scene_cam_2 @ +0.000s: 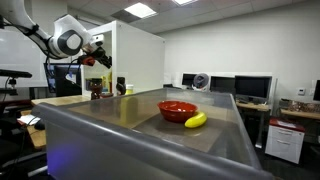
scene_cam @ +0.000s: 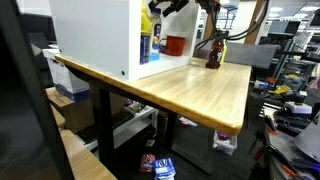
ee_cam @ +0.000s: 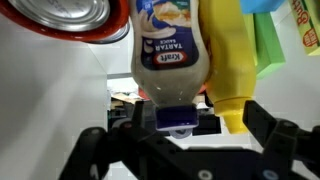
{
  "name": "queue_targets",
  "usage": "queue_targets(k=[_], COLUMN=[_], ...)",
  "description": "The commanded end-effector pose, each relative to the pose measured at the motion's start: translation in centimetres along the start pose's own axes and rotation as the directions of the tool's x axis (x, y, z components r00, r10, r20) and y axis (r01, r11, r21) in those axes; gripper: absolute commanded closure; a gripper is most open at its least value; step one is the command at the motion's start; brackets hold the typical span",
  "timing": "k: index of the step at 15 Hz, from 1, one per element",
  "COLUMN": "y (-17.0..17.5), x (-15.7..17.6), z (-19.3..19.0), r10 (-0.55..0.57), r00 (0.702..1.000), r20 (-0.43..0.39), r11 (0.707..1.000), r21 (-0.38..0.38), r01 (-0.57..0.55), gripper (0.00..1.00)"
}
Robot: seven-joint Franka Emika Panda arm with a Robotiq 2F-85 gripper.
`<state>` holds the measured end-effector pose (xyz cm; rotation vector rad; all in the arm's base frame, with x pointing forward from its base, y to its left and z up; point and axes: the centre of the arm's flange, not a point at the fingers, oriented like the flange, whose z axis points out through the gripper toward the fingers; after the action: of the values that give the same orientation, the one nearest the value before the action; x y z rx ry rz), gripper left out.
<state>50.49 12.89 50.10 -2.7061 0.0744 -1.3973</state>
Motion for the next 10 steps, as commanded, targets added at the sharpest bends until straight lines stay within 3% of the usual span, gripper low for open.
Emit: queue_targets(k=[1,8,9,10], y=[-1.0,0.5,0.8,1.1], x=[1.6,1.8,1.8,1.8], z=[1.9,2.2,2.4,2.5], r10=[0.0,0.016,0.018,0.018], r00=[1.0,1.0,1.0,0.999], r20=[0.008,0.022,0.025,0.027], r11=[1.0,0.999,0.999,0.999], r21=[-0.004,-0.035,-0.042,-0.048], r01=[0.0,-0.015,-0.017,-0.017], gripper=[0.0,0.0,0.04,0.26])
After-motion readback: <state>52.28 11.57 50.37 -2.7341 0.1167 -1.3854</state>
